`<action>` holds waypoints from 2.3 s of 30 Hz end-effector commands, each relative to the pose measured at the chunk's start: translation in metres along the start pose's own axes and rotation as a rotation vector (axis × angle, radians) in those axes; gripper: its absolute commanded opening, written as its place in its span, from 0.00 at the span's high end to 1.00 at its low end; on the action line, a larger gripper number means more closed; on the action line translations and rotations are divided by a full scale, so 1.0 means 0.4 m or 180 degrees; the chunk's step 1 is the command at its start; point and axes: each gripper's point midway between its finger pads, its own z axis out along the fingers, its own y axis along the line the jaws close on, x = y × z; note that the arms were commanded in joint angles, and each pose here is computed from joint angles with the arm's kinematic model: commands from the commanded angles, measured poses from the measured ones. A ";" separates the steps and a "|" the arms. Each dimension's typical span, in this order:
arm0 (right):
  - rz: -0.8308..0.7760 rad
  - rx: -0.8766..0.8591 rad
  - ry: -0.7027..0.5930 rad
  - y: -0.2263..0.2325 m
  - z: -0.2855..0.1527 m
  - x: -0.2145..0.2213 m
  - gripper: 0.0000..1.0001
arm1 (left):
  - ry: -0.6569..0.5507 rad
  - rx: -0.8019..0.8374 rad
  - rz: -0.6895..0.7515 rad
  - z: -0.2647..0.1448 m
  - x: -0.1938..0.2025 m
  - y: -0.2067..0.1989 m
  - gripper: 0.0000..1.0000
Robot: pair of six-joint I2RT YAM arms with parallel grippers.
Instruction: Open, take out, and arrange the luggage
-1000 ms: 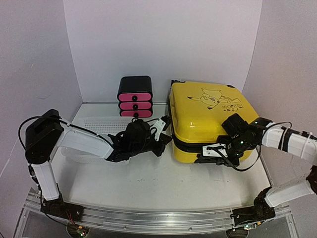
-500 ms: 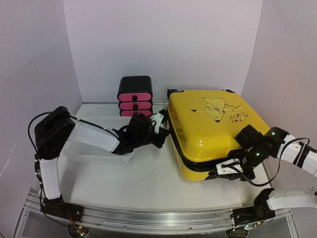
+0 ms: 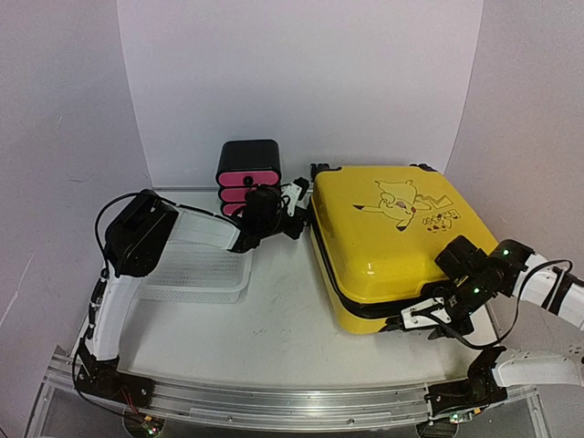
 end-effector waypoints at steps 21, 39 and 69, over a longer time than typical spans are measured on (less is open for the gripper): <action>0.6030 0.2101 -0.0525 -0.201 -0.458 0.114 0.02 | 0.0215 0.0108 -0.0403 -0.199 -0.001 -0.105 1.00; 0.6836 0.1137 -0.0209 -0.445 -0.250 0.298 0.02 | 0.0392 0.0567 -0.0503 -0.227 0.035 -0.366 1.00; 0.3318 0.1394 -0.0737 -0.670 -0.327 -0.242 0.02 | 0.0589 0.1145 -0.0373 -0.325 0.067 -0.575 1.00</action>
